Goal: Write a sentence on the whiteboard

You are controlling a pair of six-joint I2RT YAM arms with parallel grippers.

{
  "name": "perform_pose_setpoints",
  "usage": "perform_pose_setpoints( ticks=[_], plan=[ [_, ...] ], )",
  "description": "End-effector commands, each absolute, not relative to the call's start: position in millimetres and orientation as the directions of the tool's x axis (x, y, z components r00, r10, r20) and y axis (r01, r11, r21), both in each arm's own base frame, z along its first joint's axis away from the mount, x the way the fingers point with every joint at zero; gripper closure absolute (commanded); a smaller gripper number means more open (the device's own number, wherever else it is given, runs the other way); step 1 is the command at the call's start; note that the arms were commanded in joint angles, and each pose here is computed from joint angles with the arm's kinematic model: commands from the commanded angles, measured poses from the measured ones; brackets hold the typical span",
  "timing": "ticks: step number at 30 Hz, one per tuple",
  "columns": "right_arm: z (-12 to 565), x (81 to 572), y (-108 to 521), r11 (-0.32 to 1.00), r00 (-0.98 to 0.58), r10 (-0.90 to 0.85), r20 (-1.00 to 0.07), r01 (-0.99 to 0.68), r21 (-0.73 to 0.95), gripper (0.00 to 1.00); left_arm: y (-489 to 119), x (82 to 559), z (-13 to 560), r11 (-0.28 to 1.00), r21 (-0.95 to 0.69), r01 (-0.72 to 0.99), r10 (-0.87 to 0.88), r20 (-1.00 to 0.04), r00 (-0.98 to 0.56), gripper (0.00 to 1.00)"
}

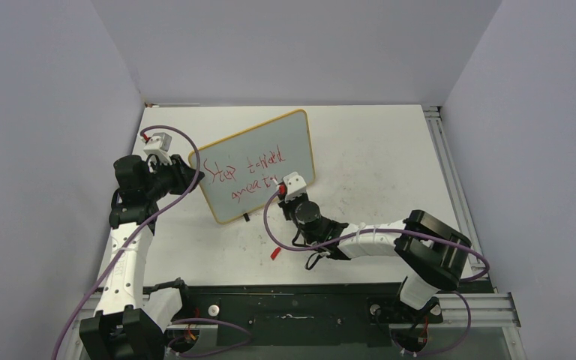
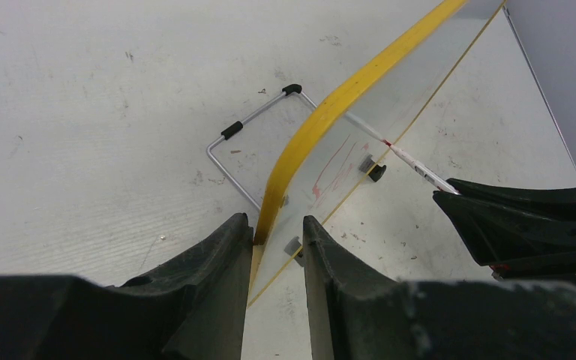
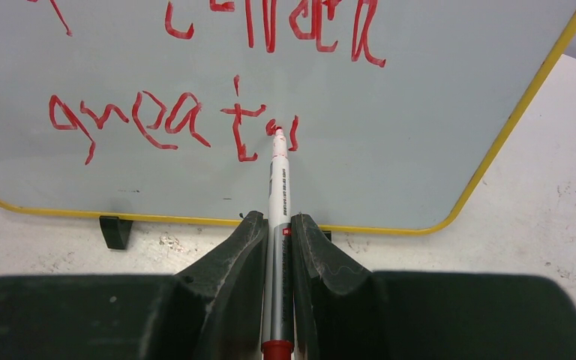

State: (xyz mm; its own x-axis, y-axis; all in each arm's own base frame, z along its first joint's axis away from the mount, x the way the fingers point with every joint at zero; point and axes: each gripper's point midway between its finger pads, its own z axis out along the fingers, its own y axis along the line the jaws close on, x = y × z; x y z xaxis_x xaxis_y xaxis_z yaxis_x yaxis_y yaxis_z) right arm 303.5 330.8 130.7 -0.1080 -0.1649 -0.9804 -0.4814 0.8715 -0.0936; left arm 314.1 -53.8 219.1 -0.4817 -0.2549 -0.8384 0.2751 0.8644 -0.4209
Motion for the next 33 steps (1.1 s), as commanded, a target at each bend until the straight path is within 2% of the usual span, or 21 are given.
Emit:
perform_pose_setpoints(
  ticks=[1, 33],
  plan=[
    [184, 315, 332, 0.893, -0.02, -0.039, -0.999, -0.449, -0.026, 0.95, -53, 317, 231, 0.866, -0.403, 0.296, -0.25, -0.862, -0.441, 0.71],
    [148, 317, 329, 0.889, -0.093, -0.079, -0.993, -0.456, -0.028, 0.95, -52, 317, 231, 0.867, -0.403, 0.295, -0.251, -0.862, -0.44, 0.71]
  ],
)
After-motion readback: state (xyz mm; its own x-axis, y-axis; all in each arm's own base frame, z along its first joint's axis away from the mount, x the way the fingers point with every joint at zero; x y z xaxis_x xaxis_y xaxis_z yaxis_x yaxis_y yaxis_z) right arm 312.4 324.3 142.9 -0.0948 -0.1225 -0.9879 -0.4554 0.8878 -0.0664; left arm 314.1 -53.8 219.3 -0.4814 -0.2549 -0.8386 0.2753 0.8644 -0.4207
